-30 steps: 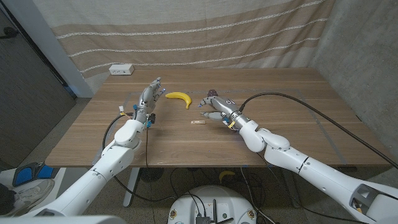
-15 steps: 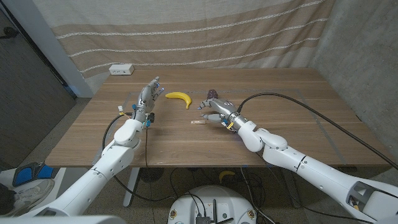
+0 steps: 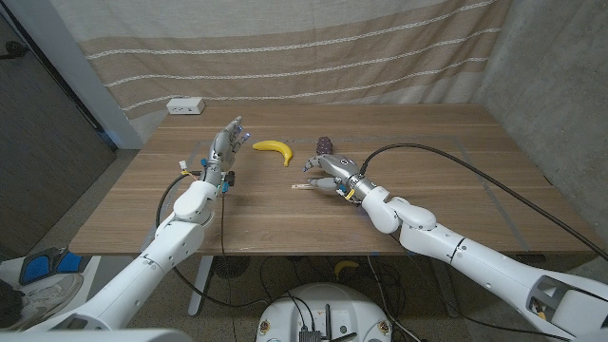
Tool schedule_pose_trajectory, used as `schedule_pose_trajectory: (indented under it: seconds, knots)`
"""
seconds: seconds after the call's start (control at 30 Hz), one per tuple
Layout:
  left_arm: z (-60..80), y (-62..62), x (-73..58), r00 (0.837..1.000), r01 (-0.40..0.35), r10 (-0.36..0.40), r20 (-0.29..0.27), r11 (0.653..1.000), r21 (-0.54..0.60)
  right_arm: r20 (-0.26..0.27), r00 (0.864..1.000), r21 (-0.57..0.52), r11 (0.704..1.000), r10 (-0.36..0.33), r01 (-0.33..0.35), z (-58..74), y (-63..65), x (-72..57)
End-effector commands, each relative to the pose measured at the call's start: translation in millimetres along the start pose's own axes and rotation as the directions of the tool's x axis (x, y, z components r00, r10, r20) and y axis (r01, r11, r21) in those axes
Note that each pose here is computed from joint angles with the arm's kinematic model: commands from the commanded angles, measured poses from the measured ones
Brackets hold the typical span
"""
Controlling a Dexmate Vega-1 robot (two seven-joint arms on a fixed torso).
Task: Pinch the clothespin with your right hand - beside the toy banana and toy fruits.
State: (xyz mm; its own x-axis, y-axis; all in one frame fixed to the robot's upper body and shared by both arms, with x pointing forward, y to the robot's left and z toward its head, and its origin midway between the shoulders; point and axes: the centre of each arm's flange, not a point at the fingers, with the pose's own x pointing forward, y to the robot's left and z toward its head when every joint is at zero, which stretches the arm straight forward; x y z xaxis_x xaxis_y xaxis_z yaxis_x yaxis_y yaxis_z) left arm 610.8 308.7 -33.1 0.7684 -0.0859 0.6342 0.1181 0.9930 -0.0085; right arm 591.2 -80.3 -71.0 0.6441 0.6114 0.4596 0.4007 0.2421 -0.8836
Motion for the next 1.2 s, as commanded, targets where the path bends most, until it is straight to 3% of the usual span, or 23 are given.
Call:
schedule_pose_trajectory:
  seconds: [0.03,0.63,1.2]
  knots:
    - [0.3,0.4,2.4,1.0,0.019,-0.019,0.008,1.0,0.002,-0.009,1.0,-0.027,0.999,0.021,-0.022,1.3,8.1,2.3]
    - [2.9,-1.6,1.9,0.999,0.038,-0.038,0.012,0.999,0.014,-0.032,0.998,-0.024,0.998,0.05,-0.05,-3.4,19.8,-7.9]
    - [7.8,-3.7,-2.9,0.999,0.039,-0.039,0.026,0.999,0.021,-0.053,0.997,-0.015,0.998,0.055,-0.056,-11.1,27.7,-8.6]
